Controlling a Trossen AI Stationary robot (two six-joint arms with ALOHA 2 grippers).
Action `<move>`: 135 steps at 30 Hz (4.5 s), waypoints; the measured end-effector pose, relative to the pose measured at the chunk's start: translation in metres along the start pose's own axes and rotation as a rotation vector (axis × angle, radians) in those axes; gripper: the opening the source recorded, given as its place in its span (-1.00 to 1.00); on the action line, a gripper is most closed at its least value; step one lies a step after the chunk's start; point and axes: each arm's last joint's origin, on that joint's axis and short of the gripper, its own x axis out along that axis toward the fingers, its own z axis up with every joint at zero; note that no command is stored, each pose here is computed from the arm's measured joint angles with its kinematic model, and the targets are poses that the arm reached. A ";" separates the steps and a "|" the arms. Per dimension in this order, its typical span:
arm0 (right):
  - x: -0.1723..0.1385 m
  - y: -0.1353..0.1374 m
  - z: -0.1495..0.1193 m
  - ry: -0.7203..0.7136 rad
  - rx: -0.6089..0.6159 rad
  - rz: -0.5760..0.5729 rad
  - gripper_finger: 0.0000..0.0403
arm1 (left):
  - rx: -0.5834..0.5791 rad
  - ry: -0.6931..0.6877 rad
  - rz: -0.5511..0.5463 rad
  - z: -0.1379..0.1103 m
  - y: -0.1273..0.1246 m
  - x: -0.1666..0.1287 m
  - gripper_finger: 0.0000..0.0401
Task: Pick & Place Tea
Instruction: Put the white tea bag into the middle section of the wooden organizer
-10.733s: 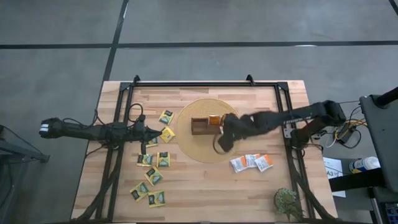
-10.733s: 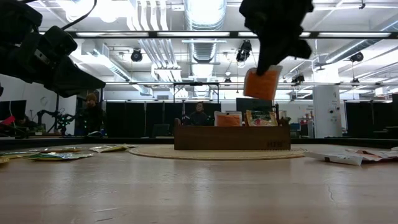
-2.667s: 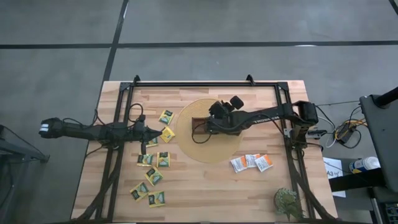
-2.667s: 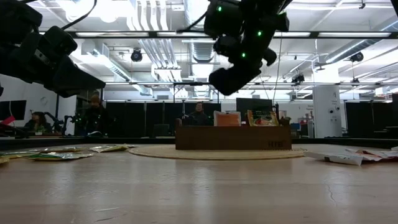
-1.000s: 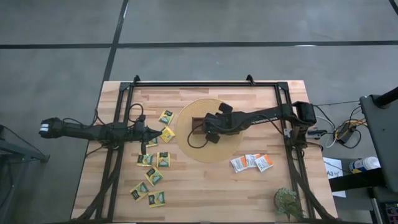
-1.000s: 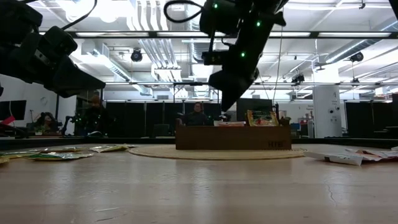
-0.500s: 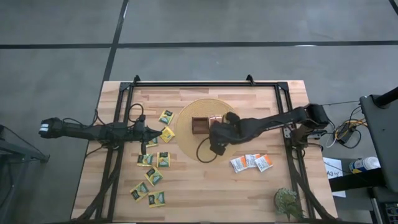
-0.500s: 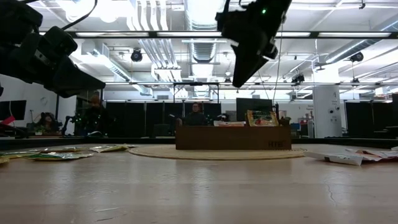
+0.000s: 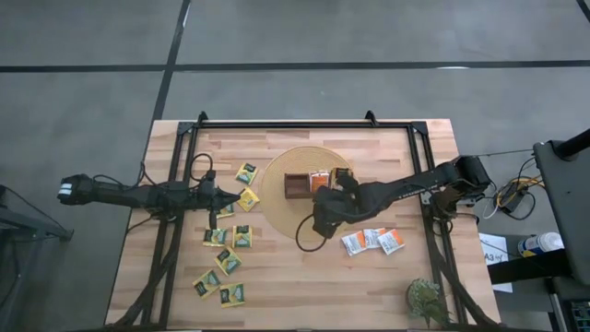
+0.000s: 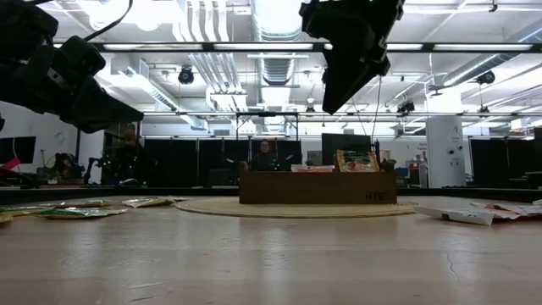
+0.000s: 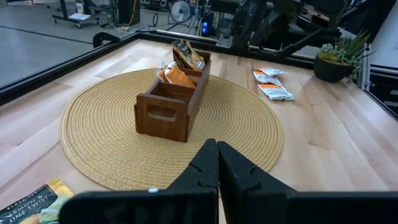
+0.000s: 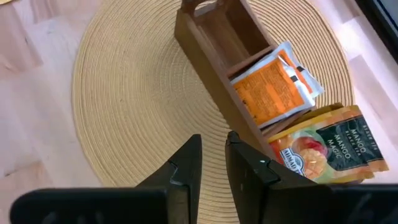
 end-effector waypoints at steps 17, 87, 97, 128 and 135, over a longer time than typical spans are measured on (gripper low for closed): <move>-0.018 0.033 -0.023 0.096 0.324 0.166 -0.66 | 0.000 0.000 0.000 0.000 0.000 0.000 -1.00; -0.074 0.118 -0.063 0.525 0.665 -0.227 -0.66 | 0.004 0.018 0.000 -0.001 0.000 0.001 -1.00; -0.065 0.080 -0.091 0.531 0.650 -0.375 -0.66 | 0.004 0.019 0.000 -0.002 0.000 0.001 -1.00; -0.024 0.069 -0.128 0.629 0.637 -0.480 -0.66 | 0.004 0.019 0.000 -0.002 0.000 0.001 -1.00; -0.019 0.065 -0.133 0.636 0.620 -0.504 -0.54 | 0.004 0.018 0.000 -0.002 0.000 0.001 -1.00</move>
